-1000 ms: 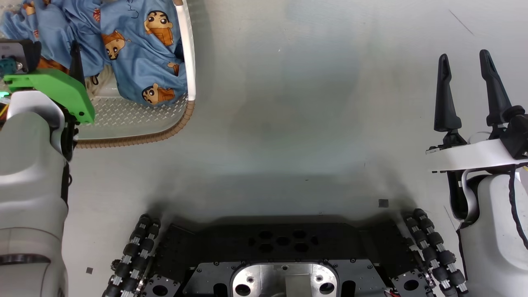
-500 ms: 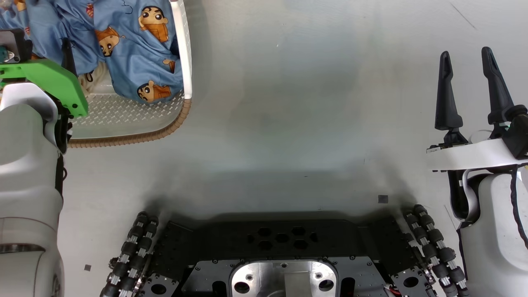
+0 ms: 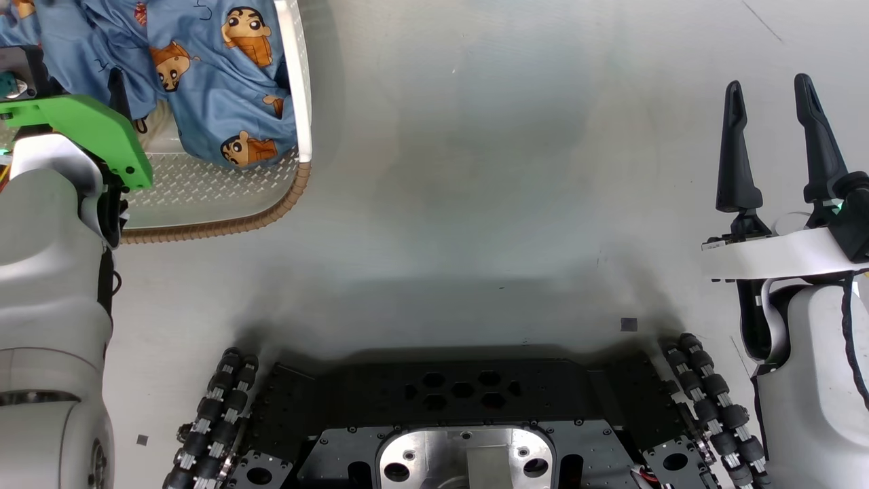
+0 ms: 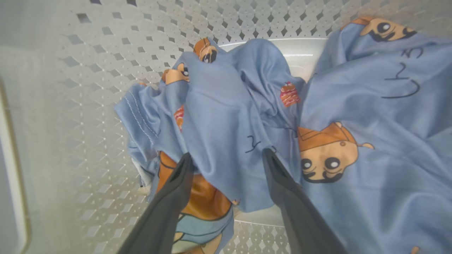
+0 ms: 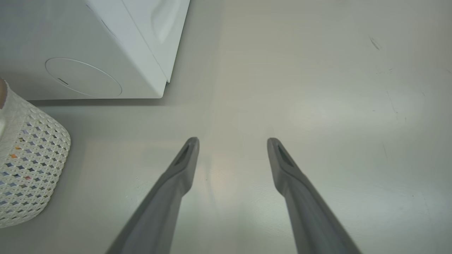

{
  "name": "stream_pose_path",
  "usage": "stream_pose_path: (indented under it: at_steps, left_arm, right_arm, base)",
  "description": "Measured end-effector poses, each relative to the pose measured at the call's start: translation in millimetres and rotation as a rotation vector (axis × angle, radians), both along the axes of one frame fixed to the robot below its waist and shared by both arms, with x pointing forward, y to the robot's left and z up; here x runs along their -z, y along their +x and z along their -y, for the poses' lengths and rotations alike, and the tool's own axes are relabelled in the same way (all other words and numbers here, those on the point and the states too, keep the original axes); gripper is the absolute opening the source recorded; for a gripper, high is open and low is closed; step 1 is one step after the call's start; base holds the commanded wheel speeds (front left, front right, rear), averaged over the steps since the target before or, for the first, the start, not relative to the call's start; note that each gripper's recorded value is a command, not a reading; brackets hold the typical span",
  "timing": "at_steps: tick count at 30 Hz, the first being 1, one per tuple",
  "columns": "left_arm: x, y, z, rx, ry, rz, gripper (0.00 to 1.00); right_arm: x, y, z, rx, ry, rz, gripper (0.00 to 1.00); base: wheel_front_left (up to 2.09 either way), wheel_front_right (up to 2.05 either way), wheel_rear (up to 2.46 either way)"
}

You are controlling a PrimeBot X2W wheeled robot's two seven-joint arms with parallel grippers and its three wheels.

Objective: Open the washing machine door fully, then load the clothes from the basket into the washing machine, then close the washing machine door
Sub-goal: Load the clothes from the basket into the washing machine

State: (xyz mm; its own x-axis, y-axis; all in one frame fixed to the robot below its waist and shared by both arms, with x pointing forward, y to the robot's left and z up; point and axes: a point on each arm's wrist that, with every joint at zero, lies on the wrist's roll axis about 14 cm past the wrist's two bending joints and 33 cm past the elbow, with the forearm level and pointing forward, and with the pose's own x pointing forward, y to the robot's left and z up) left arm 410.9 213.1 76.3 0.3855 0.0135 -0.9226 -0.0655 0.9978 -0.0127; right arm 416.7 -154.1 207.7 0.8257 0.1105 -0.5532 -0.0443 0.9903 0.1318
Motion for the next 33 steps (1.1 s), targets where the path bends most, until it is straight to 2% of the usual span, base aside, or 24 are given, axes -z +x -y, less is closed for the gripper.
stream_pose_path:
  at_steps: [7, 21, 22, 23, 24, 33]
  left_arm:
    - [3.2, 7.7, -1.4, 0.002, 0.003, 0.005, 1.0]
    - [13.6, -1.7, -1.4, 0.0, 0.007, -0.044, 1.0]
    - [14.3, -3.1, -1.8, 0.0, 0.008, -0.049, 0.85]
    - [15.1, -4.9, -2.0, -0.002, 0.008, -0.058, 0.18]
    - [15.5, -5.0, -2.0, -0.006, 0.007, -0.06, 0.0]
    - [7.2, 3.7, 5.9, -0.022, -0.011, -0.015, 0.0]
  right_arm:
    - [-0.7, 0.0, 2.7, 0.005, -0.006, 0.002, 1.0]
    - [2.1, -1.4, 6.3, 0.014, -0.013, -0.003, 1.0]
    - [2.5, -1.6, 6.3, 0.014, -0.013, -0.004, 1.0]
    - [2.9, -1.8, 6.4, 0.014, -0.013, -0.005, 1.0]
    - [3.3, -2.0, 6.5, 0.014, -0.014, -0.006, 1.0]
    - [-4.6, 3.3, 8.5, 0.019, -0.018, 0.018, 1.0]
  base:
    - [0.0, 0.0, 0.0]
    - [0.0, 0.0, 0.0]
    - [0.0, 0.0, 0.0]
    - [0.0, 0.0, 0.0]
    - [0.0, 0.0, 0.0]
    - [0.0, 0.0, 0.0]
